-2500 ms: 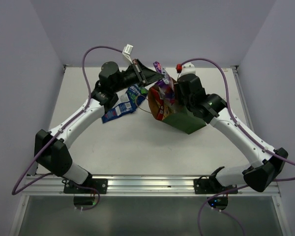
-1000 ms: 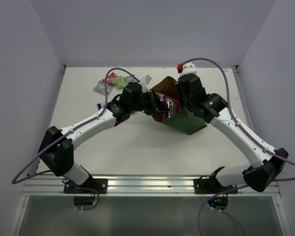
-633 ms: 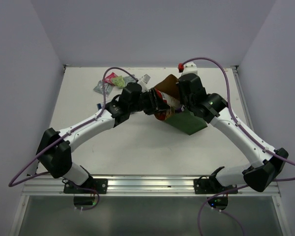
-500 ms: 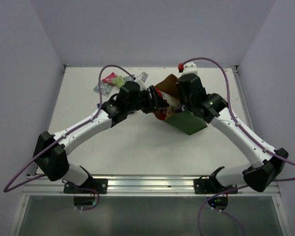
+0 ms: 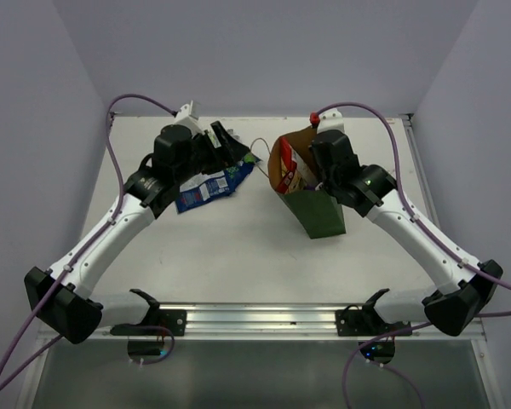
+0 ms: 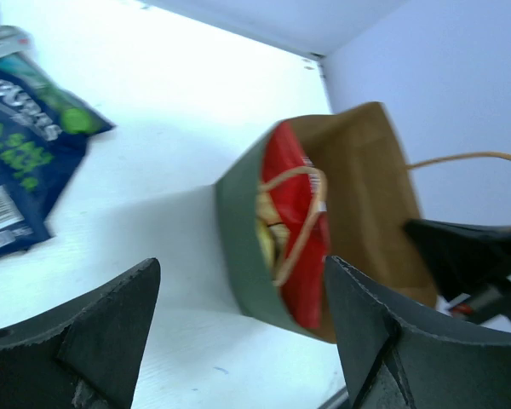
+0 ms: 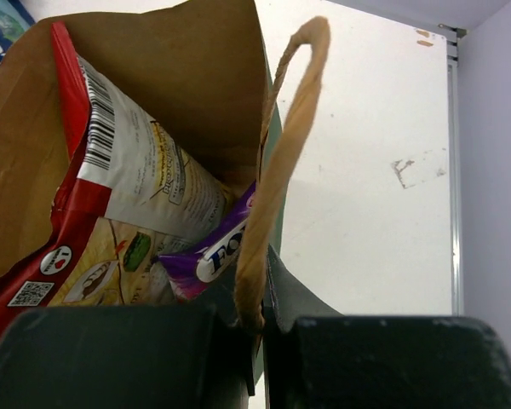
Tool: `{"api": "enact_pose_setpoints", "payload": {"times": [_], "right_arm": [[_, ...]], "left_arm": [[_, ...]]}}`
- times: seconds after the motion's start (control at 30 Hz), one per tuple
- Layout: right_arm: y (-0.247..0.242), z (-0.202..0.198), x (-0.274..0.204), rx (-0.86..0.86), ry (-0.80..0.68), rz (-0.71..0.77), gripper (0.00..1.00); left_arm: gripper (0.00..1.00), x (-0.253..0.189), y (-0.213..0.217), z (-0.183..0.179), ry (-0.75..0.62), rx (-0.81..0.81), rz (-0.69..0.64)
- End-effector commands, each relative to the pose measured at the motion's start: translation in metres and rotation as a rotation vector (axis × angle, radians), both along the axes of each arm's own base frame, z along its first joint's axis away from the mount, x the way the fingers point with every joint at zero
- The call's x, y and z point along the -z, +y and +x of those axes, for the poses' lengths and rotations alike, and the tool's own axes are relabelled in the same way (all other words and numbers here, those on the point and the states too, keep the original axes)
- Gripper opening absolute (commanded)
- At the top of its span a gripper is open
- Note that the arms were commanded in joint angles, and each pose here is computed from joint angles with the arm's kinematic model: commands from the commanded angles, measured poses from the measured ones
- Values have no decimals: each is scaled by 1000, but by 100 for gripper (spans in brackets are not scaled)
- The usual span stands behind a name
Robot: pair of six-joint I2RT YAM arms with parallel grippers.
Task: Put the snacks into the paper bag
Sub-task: Pick up the snack from the center of the board.
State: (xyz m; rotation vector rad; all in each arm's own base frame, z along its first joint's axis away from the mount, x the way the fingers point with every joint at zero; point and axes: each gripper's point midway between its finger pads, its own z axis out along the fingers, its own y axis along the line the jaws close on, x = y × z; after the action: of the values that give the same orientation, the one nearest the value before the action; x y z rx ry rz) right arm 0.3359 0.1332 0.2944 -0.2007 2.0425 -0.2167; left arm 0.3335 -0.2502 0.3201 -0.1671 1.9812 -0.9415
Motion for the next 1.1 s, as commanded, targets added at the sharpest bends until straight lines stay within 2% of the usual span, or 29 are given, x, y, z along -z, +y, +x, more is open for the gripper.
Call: {"api": "enact_pose_setpoints", "payload": {"times": [0.0,0.2,0.63,0.8,1.07], "right_arm": [[-19,1,-36,63,-132,-14,0],[-27,0,-33,90,-138,-67,0],[-30,-2,-37,94,-153,-84,0],[-30,-2,-36,88,-152,-79,0],[-27,-2,-34,76,-145,-74,0]], "left_arm": [[82,37,35,6,45,-62,129],[87,87,63,16,137,-90,178],[85,200,153,26,391,-295,251],[82,234,185,29,470,-377,295],[78,258,200,53,527,-418,351]]}}
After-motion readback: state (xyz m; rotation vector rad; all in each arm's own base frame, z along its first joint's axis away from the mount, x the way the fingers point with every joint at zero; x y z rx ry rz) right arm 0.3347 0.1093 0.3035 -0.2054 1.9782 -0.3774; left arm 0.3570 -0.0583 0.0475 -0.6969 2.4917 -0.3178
